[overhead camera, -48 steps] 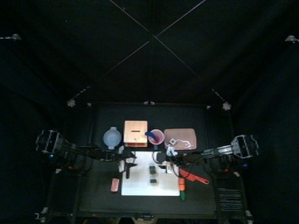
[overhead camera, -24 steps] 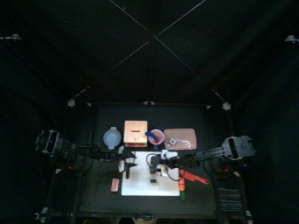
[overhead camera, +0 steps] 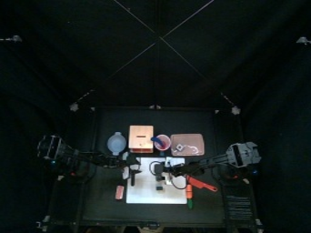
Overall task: Place sushi on board then cut the sushi with the knife then place the pieces on the plate
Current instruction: Place the 4 sushi pieces on the plate
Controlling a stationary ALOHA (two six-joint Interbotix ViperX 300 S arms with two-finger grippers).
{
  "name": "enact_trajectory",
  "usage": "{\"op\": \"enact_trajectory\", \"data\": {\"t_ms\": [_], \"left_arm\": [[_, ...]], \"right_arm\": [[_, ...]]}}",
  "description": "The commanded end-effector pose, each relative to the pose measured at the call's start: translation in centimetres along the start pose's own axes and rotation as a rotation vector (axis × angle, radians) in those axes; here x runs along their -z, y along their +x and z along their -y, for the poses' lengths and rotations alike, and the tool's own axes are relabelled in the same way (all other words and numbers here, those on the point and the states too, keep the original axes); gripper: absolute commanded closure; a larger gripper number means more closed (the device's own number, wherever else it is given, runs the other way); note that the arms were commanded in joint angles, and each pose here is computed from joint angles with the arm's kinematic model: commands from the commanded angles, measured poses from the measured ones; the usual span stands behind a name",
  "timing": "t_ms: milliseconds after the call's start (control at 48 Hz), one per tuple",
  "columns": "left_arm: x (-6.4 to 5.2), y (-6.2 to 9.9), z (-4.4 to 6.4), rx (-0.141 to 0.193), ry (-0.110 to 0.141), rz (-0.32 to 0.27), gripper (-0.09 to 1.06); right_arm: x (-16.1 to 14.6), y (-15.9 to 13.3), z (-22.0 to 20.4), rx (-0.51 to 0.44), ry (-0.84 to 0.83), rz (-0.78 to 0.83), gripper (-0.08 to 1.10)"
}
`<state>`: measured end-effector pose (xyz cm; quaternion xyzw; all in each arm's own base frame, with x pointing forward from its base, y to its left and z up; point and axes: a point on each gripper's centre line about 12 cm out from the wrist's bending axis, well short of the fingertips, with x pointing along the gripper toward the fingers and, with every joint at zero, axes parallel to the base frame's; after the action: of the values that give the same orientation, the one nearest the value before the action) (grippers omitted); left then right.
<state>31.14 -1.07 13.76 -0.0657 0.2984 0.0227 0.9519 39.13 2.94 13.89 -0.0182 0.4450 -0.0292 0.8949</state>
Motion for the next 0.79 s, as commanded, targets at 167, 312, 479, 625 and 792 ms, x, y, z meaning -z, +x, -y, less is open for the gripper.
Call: {"op": "enact_trajectory", "data": {"t_ms": [167, 312, 479, 625, 792], "left_arm": [[-0.5, -0.1, 0.0, 0.000, -0.002, 0.019, 0.13], [-0.5, -0.1, 0.0, 0.000, -0.002, 0.019, 0.13], [-0.6, -0.1, 0.0, 0.000, -0.002, 0.020, 0.13], [-0.5, -0.1, 0.0, 0.000, -0.004, 0.019, 0.13], [-0.5, -0.1, 0.0, -0.001, -0.002, 0.017, 0.13]], "right_arm": [[-1.4, -0.7, 0.0, -0.004, 0.007, 0.042, 0.12], [-1.3, -0.5, 0.0, -0.005, 0.009, 0.037, 0.12], [-1.0, 0.1, -0.1, -0.004, 0.004, 0.023, 0.12], [-1.0, 0.6, -0.1, -0.001, 0.006, 0.014, 0.12], [-1.1, 1.0, -0.1, 0.000, 0.005, 0.010, 0.13]]}}
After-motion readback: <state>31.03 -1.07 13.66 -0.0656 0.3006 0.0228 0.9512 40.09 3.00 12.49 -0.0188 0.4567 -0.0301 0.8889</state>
